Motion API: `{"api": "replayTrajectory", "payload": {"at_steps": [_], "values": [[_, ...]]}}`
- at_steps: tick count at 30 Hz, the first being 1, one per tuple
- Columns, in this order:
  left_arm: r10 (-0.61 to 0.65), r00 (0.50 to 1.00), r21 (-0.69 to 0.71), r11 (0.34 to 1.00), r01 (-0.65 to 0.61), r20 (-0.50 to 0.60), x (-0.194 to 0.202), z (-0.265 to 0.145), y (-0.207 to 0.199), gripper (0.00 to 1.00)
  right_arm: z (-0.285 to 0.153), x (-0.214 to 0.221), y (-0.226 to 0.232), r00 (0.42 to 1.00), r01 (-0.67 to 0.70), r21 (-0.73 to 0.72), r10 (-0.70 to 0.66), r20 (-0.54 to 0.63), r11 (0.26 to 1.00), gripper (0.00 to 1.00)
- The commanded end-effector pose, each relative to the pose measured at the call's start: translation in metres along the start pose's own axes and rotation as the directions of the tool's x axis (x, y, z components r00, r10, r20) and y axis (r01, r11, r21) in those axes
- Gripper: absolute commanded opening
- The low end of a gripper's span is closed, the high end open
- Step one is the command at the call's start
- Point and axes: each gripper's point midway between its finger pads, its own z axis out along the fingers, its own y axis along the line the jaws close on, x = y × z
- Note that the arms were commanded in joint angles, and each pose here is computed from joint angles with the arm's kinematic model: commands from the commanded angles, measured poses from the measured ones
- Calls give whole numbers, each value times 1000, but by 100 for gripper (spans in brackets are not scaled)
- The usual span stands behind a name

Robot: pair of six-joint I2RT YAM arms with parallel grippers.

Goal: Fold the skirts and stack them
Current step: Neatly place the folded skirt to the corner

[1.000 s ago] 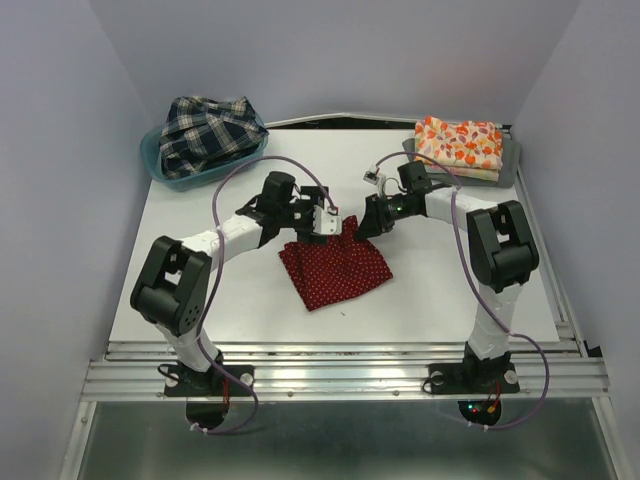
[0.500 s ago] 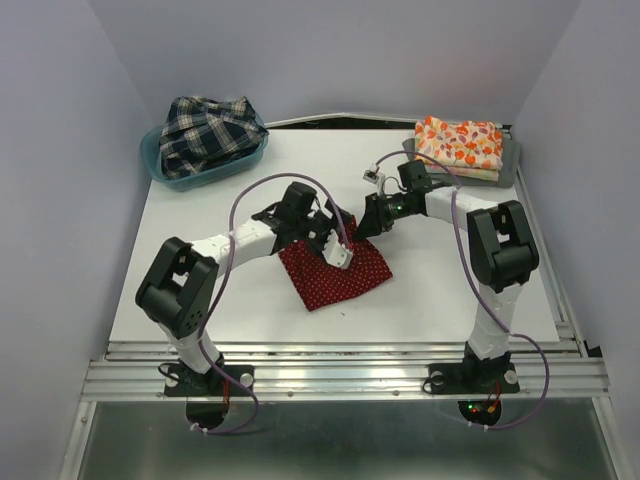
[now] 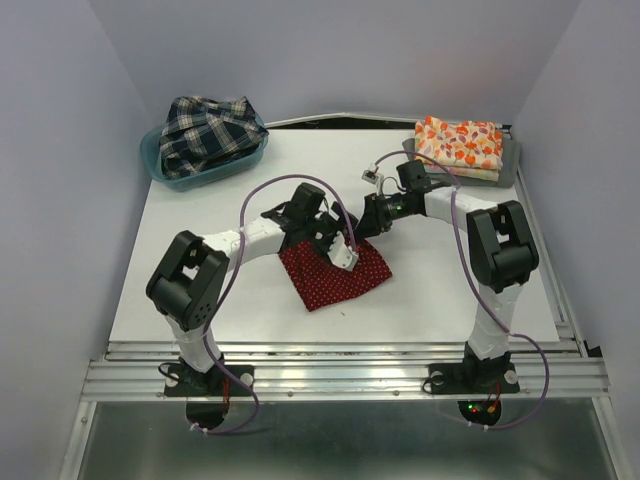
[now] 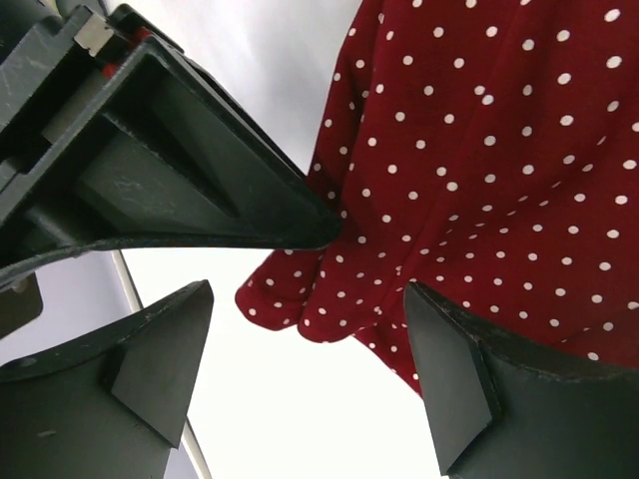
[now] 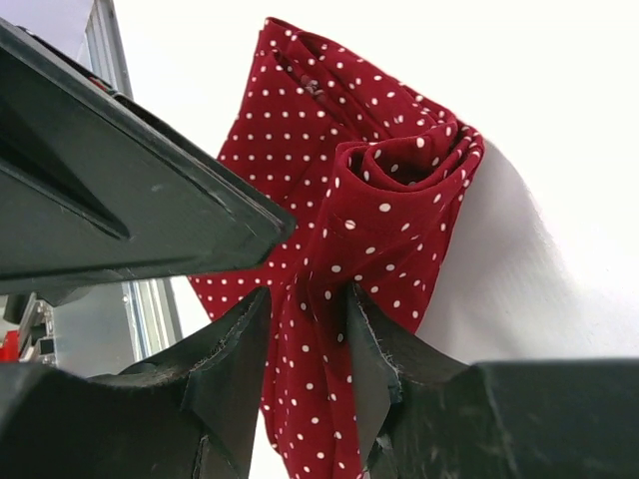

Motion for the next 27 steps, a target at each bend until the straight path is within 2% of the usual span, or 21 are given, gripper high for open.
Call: {"api": "replayTrajectory", "payload": {"at_steps": [1, 7, 11, 13, 14, 20, 26, 27], "values": [[39, 999, -37, 999, -38, 16, -10, -1, 21, 88, -4, -20, 33, 996, 80, -59, -78, 32, 995, 42], [25, 1000, -28, 999, -25, 1, -7, 5, 21, 82, -4, -28, 45, 995, 90, -84, -86, 48, 992, 42], [-1, 1000, -23, 1000, 0, -16, -2, 8, 19, 72, -2, -30, 51, 994, 102, -97, -97, 52, 990, 42], [-9, 1000, -20, 1000, 9, -19, -1, 9, 17, 65, -2, -30, 52, 994, 102, -100, -97, 52, 990, 42], [-16, 1000, -14, 1000, 16, -26, 1, 10, 14, 57, -2, -29, 52, 994, 102, -101, -97, 52, 990, 42], [-50, 998, -6, 999, 50, -45, 4, 8, 2, 34, -3, -27, 49, 993, 106, -77, -102, 50, 991, 42], [-44, 997, -27, 999, 43, -56, 1, 0, -1, 24, -8, -32, 30, 992, 107, 39, -109, 59, 993, 43], [-44, 997, -30, 999, 42, -58, 1, -2, -2, 17, -16, -37, 21, 992, 96, 66, -101, 77, 993, 44]]}}
